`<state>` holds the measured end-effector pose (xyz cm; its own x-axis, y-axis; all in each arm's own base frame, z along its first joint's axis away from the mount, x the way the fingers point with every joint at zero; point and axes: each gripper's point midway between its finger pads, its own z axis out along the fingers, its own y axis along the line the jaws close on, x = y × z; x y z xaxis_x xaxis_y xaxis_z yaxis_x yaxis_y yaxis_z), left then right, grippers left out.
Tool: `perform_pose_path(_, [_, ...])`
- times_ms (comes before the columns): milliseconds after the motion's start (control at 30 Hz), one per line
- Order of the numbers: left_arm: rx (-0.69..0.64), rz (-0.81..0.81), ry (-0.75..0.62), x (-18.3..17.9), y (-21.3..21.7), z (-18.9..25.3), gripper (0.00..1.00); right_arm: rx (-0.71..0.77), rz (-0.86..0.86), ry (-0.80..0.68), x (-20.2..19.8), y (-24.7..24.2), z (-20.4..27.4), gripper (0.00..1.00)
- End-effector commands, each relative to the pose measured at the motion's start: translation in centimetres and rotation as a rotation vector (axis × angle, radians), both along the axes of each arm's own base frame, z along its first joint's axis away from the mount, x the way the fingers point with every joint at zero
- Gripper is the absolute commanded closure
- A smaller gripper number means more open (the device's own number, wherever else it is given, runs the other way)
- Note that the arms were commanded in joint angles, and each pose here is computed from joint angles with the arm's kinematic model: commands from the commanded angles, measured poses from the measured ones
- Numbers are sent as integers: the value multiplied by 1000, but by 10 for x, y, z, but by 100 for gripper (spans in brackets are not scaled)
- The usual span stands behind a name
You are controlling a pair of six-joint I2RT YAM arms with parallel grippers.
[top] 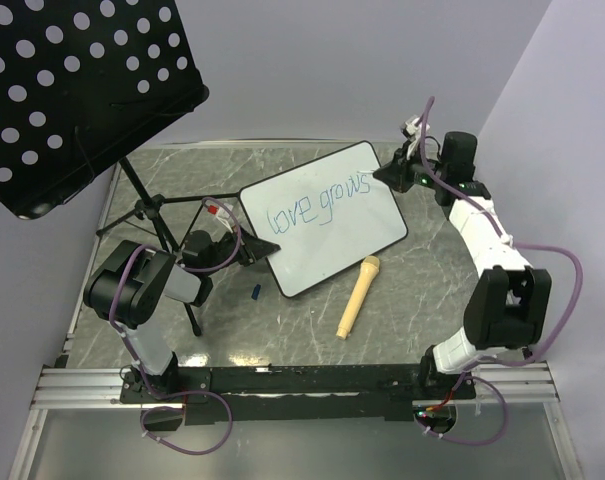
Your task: Write a sentence on the whiteboard
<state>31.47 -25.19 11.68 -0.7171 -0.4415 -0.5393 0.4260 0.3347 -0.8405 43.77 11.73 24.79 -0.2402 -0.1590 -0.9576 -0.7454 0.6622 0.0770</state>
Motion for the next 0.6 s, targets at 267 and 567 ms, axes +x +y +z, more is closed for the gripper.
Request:
perform_pose_path(267, [-22,-81,-331,-6,-8,59,99,27,184,-2,-81,34,1,100])
perform_pose_path(567, [-22,-80,-328,-9,-7,58,99,21,249,60,-109,38,-33,100])
